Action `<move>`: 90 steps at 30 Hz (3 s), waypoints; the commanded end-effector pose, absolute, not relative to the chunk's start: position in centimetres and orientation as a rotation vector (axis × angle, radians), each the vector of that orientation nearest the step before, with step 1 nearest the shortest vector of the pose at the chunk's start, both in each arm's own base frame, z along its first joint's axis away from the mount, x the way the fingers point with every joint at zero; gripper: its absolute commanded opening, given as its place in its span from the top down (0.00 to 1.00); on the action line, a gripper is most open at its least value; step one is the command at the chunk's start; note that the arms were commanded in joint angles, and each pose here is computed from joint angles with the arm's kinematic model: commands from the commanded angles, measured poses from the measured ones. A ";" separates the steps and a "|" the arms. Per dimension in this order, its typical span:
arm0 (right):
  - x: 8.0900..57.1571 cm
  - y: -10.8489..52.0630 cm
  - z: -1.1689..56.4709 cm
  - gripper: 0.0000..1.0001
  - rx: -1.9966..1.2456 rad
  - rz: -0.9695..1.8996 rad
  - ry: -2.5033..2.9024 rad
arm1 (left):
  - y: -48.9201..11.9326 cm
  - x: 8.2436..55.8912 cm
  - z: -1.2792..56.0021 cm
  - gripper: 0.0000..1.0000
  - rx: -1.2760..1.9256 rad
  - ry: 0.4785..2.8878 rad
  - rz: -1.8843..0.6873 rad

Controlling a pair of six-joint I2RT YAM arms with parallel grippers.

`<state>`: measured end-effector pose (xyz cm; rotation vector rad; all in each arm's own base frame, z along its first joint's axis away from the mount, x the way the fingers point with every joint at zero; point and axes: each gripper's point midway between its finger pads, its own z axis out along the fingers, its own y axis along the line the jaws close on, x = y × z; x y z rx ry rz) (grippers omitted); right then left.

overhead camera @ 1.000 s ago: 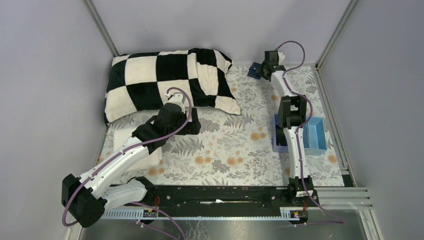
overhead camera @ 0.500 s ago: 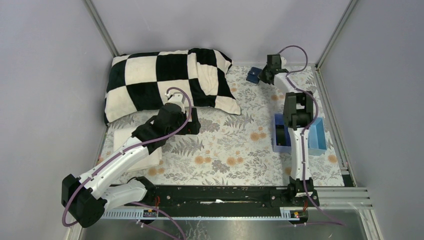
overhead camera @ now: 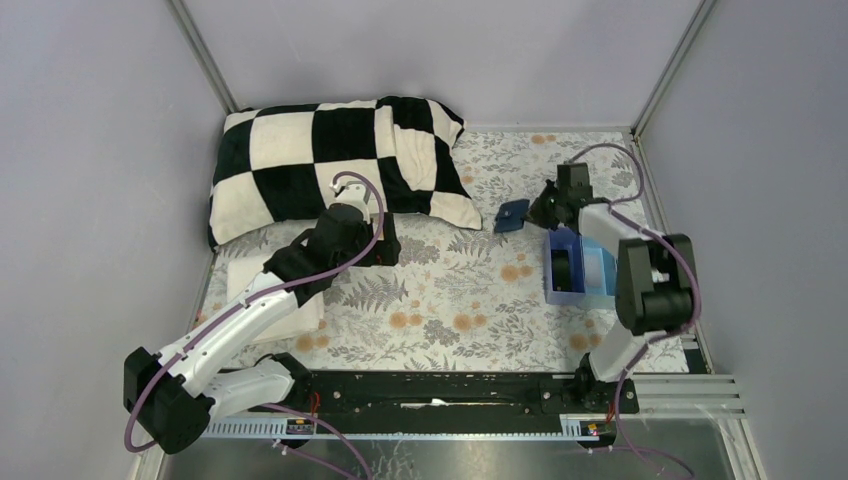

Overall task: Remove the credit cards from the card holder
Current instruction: Move the card holder to the center of the board, then open the card holder at the center of the board.

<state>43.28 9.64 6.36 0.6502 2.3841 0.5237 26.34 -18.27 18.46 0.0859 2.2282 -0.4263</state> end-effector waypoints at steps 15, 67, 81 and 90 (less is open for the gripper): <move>23.1 19.2 7.5 1.00 0.432 0.923 2.456 | -20.5 25.1 15.9 0.01 -0.072 2.356 -0.583; 18.7 25.1 -1.3 0.60 0.390 0.963 2.727 | -32.6 22.8 5.9 0.55 0.085 2.508 -0.360; 18.5 25.0 -2.3 0.63 0.395 0.939 2.760 | -32.0 22.6 1.7 0.63 0.131 2.598 -0.202; 18.2 24.5 -2.7 0.63 0.417 0.919 2.761 | -30.8 21.5 1.1 0.67 0.167 2.624 -0.161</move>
